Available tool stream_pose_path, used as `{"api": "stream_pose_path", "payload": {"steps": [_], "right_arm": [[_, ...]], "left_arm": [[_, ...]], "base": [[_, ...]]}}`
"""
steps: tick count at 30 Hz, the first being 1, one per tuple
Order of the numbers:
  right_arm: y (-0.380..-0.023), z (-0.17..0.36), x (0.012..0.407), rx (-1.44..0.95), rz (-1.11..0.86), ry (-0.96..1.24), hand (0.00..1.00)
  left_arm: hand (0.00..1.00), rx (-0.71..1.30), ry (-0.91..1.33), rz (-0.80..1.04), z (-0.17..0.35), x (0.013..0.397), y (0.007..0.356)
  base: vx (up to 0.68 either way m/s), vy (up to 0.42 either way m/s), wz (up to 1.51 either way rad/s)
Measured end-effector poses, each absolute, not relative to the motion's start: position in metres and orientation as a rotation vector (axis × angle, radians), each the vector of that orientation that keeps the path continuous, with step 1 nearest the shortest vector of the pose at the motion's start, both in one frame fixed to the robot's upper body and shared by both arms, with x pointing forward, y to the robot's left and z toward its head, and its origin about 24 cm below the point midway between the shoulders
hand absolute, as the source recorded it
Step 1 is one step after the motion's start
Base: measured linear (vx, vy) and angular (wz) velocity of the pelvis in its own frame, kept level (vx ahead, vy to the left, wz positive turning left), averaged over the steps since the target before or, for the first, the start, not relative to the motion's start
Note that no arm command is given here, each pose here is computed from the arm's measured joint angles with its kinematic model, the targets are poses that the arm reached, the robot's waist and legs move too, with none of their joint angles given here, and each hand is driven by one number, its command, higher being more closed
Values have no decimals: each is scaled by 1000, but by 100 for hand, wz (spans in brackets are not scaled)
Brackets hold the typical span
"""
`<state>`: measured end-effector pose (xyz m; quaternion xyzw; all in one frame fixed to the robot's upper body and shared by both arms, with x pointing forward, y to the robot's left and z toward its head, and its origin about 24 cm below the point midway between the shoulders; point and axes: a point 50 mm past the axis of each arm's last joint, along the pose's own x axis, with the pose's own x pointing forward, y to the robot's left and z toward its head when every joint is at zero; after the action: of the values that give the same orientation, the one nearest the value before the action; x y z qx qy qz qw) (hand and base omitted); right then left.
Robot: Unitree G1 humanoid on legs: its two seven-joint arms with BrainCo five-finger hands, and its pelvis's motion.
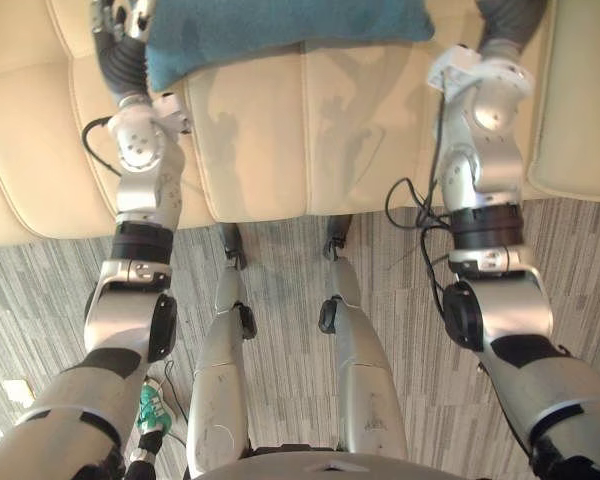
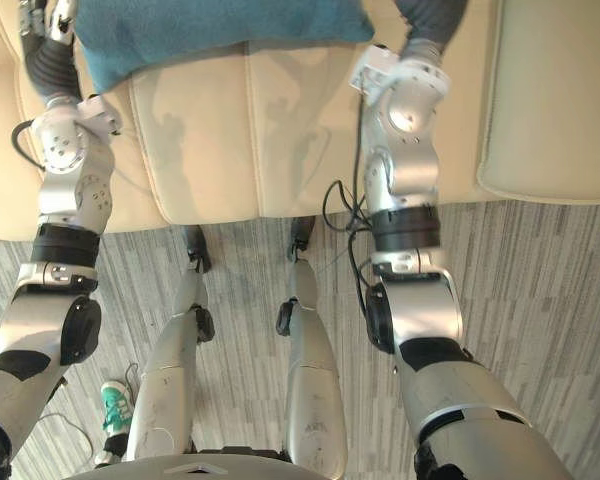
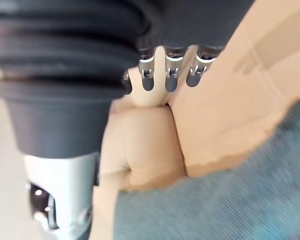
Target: Pick up cushions and gather them together orderly.
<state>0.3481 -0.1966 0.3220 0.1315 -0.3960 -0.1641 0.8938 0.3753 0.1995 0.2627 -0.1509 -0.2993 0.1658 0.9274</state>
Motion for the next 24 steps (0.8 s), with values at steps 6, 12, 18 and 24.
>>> {"api": "stream_pose_path", "payload": {"steps": [6, 12, 18, 24], "right_arm": [[-226, 280, 315, 223, -359, -860, 0], [-250, 231, 266, 131, -393, -848, 0], [-245, 133, 229, 53, -418, -508, 0], [-238, 21, 197, 91, -468, -26, 0]], "left_arm": [[0, -280, -722, 426, 255, 341, 245], [0, -239, -743, 557, 214, 289, 282], [0, -242, -431, 699, 107, 236, 288], [0, -225, -11, 681, 8, 195, 259]], "base": [[-8, -38, -9], [3, -13, -2], [25, 27, -1], [57, 35, -2]]}}
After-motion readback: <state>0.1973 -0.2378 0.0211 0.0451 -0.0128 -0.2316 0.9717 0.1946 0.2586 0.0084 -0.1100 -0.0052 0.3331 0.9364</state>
